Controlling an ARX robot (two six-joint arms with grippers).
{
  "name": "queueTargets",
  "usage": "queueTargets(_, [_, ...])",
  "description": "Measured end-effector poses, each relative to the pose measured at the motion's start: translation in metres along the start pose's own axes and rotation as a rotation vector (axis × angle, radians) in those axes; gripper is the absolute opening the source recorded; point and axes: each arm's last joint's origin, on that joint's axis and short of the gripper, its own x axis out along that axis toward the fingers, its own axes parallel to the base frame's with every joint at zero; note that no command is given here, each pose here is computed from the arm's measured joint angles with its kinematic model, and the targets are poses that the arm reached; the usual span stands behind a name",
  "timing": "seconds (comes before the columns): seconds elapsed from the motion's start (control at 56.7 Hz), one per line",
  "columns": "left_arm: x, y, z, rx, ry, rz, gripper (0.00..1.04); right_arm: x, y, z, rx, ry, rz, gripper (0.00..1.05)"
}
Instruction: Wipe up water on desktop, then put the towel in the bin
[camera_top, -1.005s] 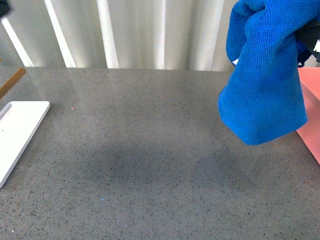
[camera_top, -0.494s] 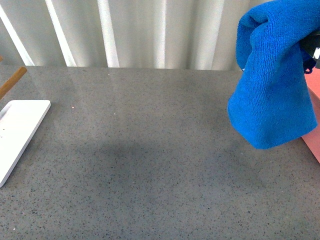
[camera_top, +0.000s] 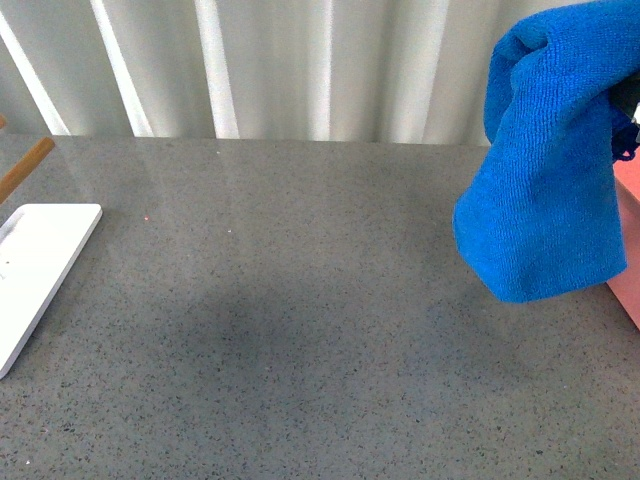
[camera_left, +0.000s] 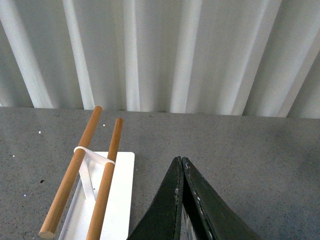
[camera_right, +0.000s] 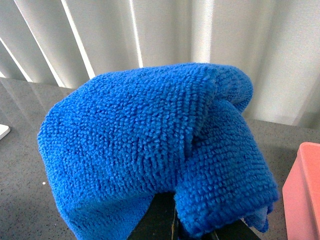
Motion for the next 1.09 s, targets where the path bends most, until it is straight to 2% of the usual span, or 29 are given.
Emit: queueTargets(1.093, [-0.035,0.000,0.008,0.000,-0.030,0.000,0.04,-0.001,0.002,-0.003,0.000,0.008,-0.007,0.03])
